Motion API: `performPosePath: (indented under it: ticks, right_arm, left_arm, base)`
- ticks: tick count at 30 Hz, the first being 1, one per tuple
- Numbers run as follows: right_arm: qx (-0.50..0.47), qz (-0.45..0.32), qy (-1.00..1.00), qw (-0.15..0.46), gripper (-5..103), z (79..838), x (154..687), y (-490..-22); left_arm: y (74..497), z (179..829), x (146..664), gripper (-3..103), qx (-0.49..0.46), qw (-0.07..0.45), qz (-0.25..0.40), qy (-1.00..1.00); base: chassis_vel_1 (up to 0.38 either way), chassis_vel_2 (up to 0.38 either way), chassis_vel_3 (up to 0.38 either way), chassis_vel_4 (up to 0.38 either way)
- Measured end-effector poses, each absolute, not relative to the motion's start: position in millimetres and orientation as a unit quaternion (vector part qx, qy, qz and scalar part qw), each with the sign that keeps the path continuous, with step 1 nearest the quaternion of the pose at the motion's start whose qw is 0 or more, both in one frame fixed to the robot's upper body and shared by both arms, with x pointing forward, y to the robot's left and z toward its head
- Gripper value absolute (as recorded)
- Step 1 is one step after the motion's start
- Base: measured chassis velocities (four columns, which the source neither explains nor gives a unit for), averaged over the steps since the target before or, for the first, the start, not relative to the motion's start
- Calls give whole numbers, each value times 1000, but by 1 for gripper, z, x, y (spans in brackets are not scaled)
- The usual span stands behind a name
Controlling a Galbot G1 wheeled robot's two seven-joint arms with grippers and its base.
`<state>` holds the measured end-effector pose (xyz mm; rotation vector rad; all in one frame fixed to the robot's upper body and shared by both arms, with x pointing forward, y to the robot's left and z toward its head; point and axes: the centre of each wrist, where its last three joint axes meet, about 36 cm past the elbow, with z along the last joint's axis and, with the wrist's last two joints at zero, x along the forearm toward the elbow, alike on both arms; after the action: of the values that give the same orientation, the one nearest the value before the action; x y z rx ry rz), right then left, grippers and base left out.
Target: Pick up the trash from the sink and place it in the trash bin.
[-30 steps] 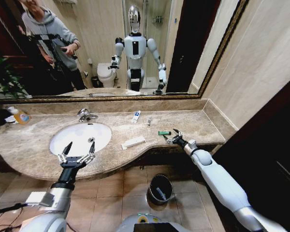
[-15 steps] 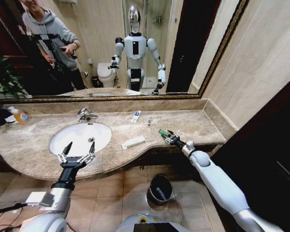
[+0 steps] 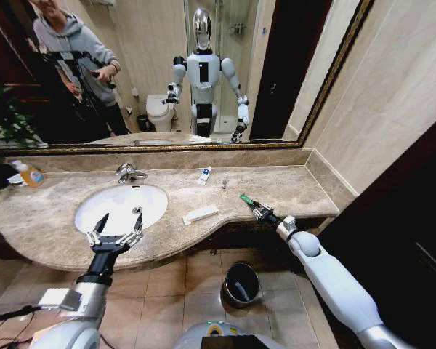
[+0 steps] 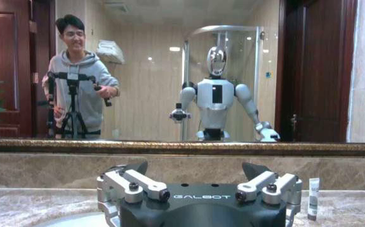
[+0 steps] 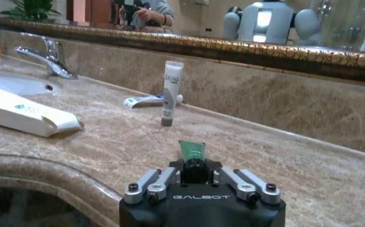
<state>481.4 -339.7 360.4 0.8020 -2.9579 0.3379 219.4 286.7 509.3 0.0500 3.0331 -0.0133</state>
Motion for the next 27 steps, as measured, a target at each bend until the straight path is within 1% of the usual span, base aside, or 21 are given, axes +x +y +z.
performPosePath:
  ticks: [7, 10, 12, 18, 20, 21, 23, 25, 27]
  right_arm:
    - [246, 119, -962, 10, 21, 375, 468, -348]
    - [231, 121, -965, 0, 21, 384, 454, -353]
    - [226, 119, -967, -6, 21, 389, 436, -351]
    - [217, 106, -970, -20, 21, 400, 408, -335]
    - [212, 102, -972, -24, 21, 404, 383, -329]
    - [212, 102, -972, -24, 21, 404, 383, -329]
    - [203, 111, -973, -27, 21, 405, 360, -329]
    - [198, 114, -973, -29, 21, 404, 352, -330]
    - [186, 113, -976, -27, 21, 395, 326, -333]
  left_arm:
    - [287, 509, 219, 100, 16, 54, -4, 998]
    - [287, 509, 219, 100, 16, 54, -4, 998]
    - [287, 509, 219, 100, 16, 54, -4, 998]
    - [287, 509, 219, 100, 16, 54, -4, 998]
    - [287, 509, 219, 100, 17, 54, -4, 998]
    - [287, 509, 219, 100, 17, 54, -4, 998]
    - [287, 509, 219, 100, 16, 54, -4, 998]
    - [287, 509, 219, 100, 16, 54, -4, 998]
    - [287, 509, 219, 100, 16, 54, -4, 998]
  base:
    - [0, 0, 0, 0]
    - [0, 0, 0, 0]
    - [0, 0, 0, 0]
    - [0, 0, 0, 0]
    - [0, 0, 0, 0]
    - [0, 0, 0, 0]
    - [0, 0, 0, 0]
    - [0, 0, 0, 0]
    - [0, 0, 0, 0]
